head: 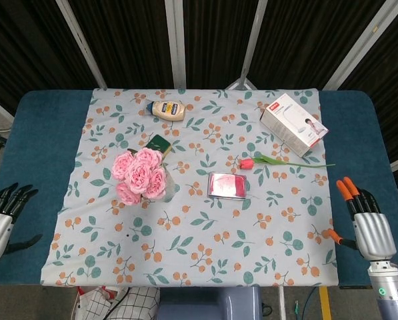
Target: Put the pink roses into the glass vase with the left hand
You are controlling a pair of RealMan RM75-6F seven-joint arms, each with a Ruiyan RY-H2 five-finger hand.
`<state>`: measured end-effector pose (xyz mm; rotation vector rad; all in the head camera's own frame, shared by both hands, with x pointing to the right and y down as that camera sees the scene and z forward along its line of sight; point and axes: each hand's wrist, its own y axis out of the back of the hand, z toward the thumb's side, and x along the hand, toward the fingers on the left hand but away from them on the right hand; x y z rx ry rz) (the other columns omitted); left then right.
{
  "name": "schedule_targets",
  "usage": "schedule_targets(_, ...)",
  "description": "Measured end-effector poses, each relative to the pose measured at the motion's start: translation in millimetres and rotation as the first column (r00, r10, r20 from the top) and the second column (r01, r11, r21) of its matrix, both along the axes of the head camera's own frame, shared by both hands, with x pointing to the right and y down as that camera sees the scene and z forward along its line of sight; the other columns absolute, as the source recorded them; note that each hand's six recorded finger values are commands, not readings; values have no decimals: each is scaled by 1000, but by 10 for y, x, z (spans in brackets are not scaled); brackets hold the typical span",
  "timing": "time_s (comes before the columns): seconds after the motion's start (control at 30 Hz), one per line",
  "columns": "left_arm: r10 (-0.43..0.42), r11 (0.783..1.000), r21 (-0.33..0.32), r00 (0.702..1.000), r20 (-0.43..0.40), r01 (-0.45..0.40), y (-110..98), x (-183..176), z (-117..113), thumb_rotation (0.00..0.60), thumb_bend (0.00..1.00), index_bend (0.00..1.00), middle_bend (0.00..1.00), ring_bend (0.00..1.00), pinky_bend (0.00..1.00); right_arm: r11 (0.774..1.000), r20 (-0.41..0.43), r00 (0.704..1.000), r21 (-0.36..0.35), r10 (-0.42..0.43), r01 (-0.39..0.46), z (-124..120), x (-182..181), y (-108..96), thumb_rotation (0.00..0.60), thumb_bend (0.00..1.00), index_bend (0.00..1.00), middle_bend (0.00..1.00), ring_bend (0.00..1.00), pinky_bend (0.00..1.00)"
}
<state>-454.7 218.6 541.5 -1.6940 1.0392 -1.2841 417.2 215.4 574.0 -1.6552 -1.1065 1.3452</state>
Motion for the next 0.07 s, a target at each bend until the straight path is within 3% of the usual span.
schedule_targets(0.07, 9, 1000, 14, 1000, 14, -9, 21, 2, 2, 600, 243, 143, 87, 0, 75, 1000, 2, 1000, 2, -7, 7, -13, 0, -5, 600, 211, 26, 21, 86, 96)
